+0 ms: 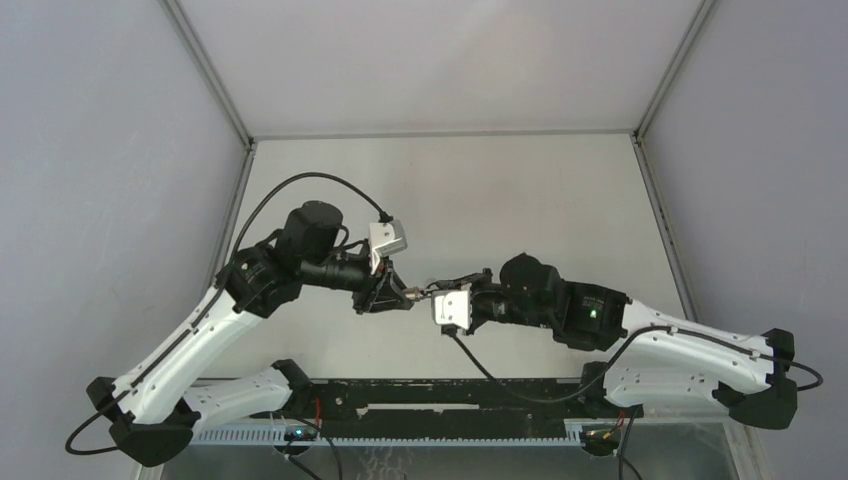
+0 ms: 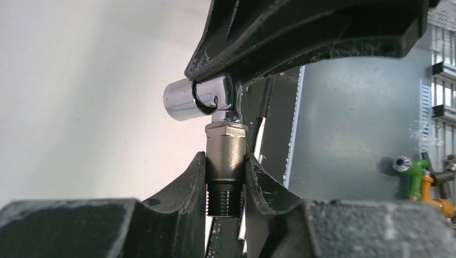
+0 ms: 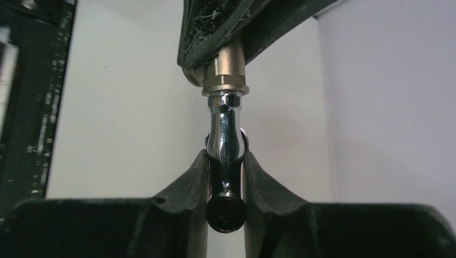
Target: Install the water faucets
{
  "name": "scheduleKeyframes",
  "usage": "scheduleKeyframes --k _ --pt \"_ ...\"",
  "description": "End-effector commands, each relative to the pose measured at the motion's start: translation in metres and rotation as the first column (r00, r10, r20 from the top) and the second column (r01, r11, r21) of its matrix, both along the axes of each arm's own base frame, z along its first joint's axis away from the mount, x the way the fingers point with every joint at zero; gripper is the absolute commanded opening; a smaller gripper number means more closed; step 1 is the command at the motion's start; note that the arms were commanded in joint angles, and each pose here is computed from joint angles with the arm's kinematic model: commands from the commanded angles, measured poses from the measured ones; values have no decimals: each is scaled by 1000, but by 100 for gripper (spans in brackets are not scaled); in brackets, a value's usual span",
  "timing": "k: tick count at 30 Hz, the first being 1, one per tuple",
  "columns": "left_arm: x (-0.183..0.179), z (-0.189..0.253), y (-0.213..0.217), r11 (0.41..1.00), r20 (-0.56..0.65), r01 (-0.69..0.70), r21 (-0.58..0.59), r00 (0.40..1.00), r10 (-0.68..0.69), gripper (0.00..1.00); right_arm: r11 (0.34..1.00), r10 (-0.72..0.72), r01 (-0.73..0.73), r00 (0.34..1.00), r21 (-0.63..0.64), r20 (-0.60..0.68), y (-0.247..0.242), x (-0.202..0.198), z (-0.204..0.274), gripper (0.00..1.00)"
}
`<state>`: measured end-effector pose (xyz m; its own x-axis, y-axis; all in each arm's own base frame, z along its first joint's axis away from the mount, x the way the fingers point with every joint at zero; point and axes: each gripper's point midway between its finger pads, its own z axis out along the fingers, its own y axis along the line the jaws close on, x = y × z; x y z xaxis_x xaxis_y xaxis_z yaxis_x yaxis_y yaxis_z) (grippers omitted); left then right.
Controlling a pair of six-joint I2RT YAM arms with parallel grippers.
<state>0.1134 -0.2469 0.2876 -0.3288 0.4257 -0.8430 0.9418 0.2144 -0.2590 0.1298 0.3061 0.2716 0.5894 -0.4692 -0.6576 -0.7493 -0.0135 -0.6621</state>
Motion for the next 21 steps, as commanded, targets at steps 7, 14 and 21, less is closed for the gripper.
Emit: scheduleKeyframes --k 7,14,21 --pt "39 10 -1 997 296 -28 -66 954 46 0 904 425 -299 554 305 -716 -5 -81 60 0" --pt "41 9 -6 996 331 0 -90 943 30 0 936 348 -69 312 344 -884 -16 -56 91 0" --pt "42 12 -14 991 292 11 -131 956 28 0 954 293 29 101 297 -951 -27 -42 97 40"
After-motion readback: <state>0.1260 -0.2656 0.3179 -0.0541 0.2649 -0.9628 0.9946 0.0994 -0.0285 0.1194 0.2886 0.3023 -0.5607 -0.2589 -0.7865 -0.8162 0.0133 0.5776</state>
